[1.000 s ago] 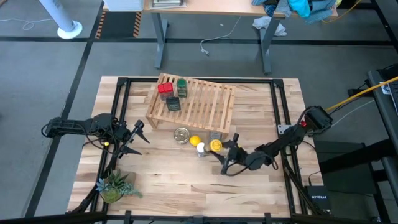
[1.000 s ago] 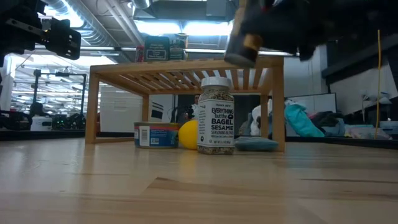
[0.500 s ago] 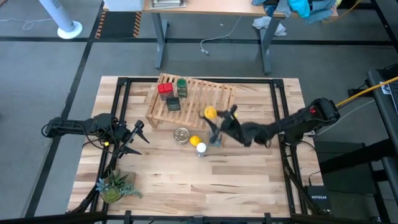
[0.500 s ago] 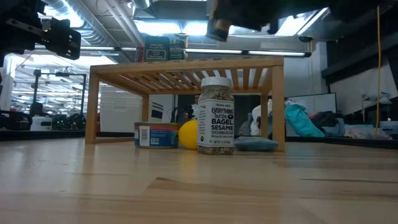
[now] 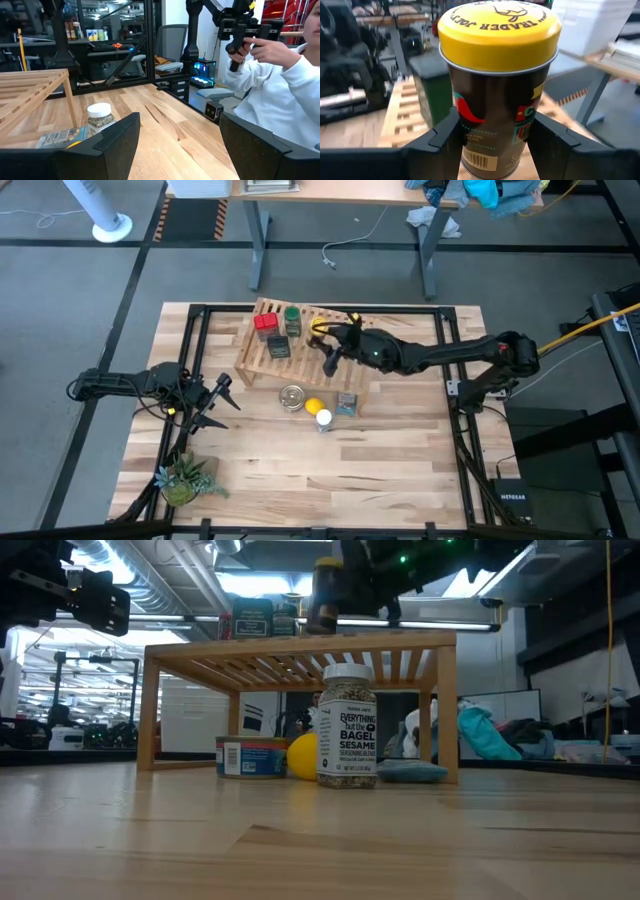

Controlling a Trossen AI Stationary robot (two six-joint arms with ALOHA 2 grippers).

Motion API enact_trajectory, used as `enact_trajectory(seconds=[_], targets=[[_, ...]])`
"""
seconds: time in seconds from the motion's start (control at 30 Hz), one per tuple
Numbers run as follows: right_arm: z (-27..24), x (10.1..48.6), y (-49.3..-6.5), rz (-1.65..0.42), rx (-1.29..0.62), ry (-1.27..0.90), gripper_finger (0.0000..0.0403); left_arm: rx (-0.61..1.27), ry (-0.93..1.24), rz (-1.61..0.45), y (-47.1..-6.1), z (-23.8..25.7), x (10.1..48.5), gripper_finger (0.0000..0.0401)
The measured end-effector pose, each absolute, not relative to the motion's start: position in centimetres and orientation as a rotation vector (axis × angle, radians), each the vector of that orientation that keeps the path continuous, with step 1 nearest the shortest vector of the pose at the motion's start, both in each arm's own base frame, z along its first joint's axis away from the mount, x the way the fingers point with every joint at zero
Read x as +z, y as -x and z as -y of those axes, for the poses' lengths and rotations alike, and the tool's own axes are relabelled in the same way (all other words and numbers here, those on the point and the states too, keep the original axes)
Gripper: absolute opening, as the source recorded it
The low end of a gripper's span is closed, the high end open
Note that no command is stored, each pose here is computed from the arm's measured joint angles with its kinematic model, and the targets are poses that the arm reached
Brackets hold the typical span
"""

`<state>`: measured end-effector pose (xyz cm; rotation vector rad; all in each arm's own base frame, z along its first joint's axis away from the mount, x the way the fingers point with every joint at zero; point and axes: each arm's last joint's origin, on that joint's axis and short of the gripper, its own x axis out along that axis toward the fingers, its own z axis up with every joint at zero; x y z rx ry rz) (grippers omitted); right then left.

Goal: Shelf spices
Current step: Put the yellow seasoning bottle on the shelf

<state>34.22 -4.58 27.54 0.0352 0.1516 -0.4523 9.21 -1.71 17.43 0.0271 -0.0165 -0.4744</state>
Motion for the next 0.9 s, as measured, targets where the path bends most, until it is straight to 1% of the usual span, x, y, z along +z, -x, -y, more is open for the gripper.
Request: enact_trajectory(seconds=[0.37, 0.77, 0.9], targets=[[4.7, 25.1, -35.2, -0.237, -0.435, -0.044, 0.0189, -0.475, -0.027, 0.017, -9.2, 1.7, 17.4, 0.0266], [4.9, 25.1, -35.2, -0.240, -0.441, -0.040, 0.0190, -0.475, -0.027, 0.017, -9.2, 1.7, 17.4, 0.0266], [4.9, 25.1, -35.2, -0.254, -0.434, 0.004, 0.0190, -0.474, -0.027, 0.016, -9.2, 1.7, 17.4, 0.0266]])
